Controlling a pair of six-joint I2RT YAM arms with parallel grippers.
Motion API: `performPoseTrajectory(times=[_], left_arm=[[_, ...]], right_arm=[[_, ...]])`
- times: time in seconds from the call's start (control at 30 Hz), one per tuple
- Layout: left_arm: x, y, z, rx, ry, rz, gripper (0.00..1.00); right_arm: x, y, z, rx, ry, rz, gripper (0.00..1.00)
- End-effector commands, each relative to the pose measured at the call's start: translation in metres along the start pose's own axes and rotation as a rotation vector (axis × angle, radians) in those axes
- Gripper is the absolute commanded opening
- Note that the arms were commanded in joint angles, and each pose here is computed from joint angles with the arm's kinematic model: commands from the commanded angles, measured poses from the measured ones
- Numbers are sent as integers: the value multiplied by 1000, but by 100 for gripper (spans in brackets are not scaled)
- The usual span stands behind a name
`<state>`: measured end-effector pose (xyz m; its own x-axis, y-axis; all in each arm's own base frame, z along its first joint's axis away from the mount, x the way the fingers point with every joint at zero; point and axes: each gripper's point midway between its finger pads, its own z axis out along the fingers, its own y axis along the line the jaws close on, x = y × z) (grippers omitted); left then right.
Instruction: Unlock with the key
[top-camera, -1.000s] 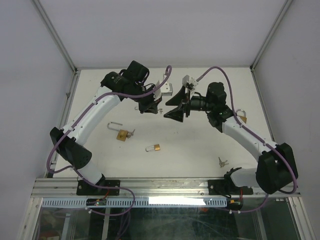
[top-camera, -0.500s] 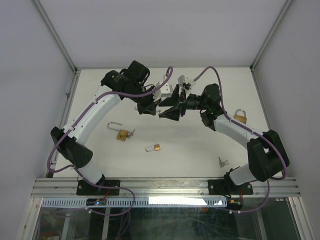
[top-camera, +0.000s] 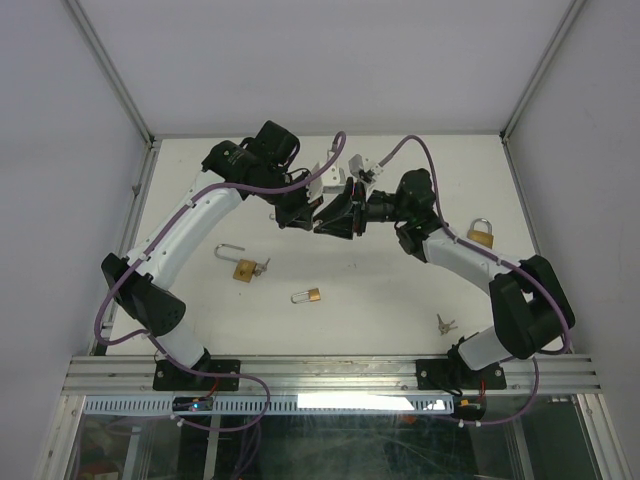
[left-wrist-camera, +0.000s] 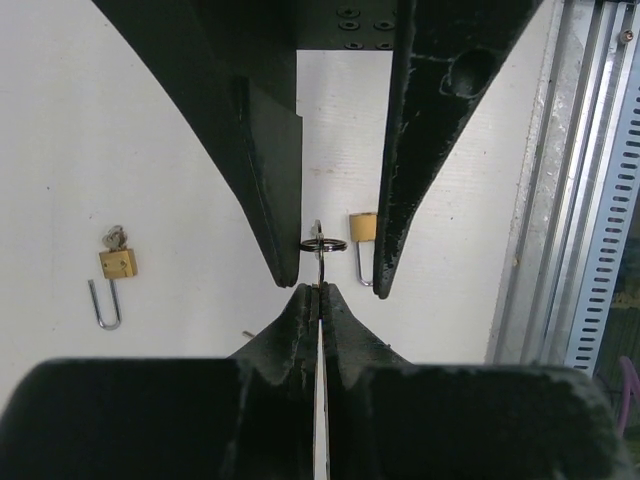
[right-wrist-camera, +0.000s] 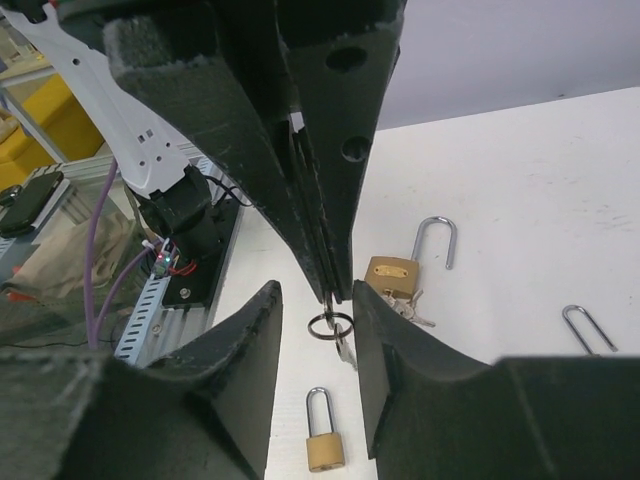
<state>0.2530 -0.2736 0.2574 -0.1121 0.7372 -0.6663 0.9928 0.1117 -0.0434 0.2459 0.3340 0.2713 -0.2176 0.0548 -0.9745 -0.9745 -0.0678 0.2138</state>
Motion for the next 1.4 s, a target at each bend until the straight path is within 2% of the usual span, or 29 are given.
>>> performPoseTrajectory(times=[0.0, 0.07, 0.27, 0.4, 0.63, 0.73, 0.8, 0.83, 0.9, 0.97, 1.13, 1.33, 1.37], left_arm=[[-21, -3, -8, -15, -65, 34, 0], [-22, -3, -8, -12, -70, 27, 0], [-24, -4, -7, 1, -80, 21, 0], [-25, -5, -5, 11, -80, 16, 0], [-25, -4, -5, 11, -84, 23, 0], [-24, -4, -4, 13, -78, 23, 0], [-23, -3, -4, 13, -72, 10, 0], [-22, -2, -4, 10, -63, -2, 0], [-20, -1, -4, 8, -42, -20, 0], [-17, 0, -5, 2, -8, -44, 0], [-9, 4, -7, -17, 68, -99, 0], [-6, 12, -15, -130, 137, -43, 0], [-5, 13, -18, -148, 146, -38, 0]], right_arm=[[-19, -1, 2, 13, -18, -104, 36], [-18, -2, 1, 30, -12, -119, 29], [-27, -1, 1, 37, -16, -137, 1], [-31, 1, 1, 35, -18, -140, 0], [-24, -2, 0, 52, 28, -50, 0], [-19, 1, -2, 42, 63, -93, 0], [-17, 3, -2, 41, 96, -177, 34], [-16, 6, -3, 39, 110, -202, 45], [-19, 6, -7, 64, 119, -254, 58], [-22, 7, -10, 75, 120, -314, 65], [-26, 3, -8, 65, 134, -340, 71], [-31, -11, 1, 67, 92, -382, 68], [-34, -12, 2, 75, 74, -372, 64]])
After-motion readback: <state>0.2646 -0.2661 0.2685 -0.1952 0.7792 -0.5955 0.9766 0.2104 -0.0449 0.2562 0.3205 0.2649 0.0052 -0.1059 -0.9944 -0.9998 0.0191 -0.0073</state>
